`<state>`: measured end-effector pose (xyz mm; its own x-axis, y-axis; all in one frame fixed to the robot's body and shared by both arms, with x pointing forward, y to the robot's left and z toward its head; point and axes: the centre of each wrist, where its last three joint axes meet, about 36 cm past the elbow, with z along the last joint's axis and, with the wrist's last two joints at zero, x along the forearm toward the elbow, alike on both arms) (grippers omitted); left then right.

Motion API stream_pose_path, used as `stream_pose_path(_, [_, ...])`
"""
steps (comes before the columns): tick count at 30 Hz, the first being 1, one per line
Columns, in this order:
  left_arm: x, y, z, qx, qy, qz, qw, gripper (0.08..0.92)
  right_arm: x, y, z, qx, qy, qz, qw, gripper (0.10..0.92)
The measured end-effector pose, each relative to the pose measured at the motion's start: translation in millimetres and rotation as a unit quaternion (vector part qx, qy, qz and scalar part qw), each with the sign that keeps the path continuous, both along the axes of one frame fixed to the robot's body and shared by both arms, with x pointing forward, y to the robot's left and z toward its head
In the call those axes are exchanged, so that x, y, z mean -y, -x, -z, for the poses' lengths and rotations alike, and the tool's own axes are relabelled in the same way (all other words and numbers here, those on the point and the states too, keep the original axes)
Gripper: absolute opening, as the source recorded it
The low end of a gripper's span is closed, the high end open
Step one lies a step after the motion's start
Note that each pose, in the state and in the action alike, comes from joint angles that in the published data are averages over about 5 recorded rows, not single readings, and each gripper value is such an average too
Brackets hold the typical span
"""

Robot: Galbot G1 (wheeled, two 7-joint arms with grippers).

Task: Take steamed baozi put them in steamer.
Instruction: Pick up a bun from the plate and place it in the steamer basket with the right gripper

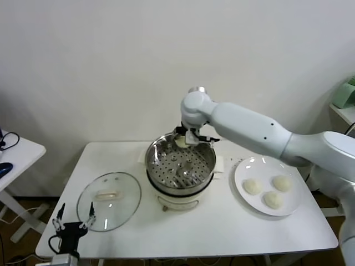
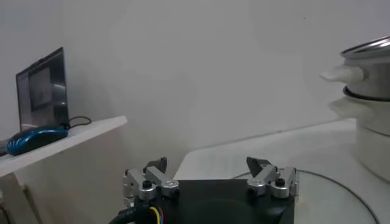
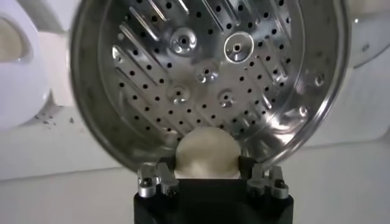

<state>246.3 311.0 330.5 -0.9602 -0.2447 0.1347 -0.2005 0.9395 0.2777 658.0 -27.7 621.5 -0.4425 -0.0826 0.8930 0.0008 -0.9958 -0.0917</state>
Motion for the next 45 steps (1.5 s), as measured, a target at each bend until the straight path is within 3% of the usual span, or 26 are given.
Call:
stream_pose_path(18, [5, 1, 1, -0.003, 0.006, -0.001, 1.000, 0.823, -18, -4, 49, -0.012, 0.030, -0.013, 0.999, 0.686])
stream_pose_path(26, [4, 2, 3, -0.005, 0.006, -0.004, 1.000, 0.823, -16, -6, 53, -0.013, 0.034, -0.009, 0.999, 0.702])
stream_pose_path(33, [5, 6, 5, -0.010, 0.007, -0.004, 1.000, 0.823, -16, -6, 57, -0.018, 0.033, -0.007, 0.999, 0.814])
stream_pose_path(45, [3, 7, 3, -0.010, 0.005, -0.006, 1.000, 0.823, -5, -6, 31, -0.025, 0.023, 0.008, 0.999, 0.823])
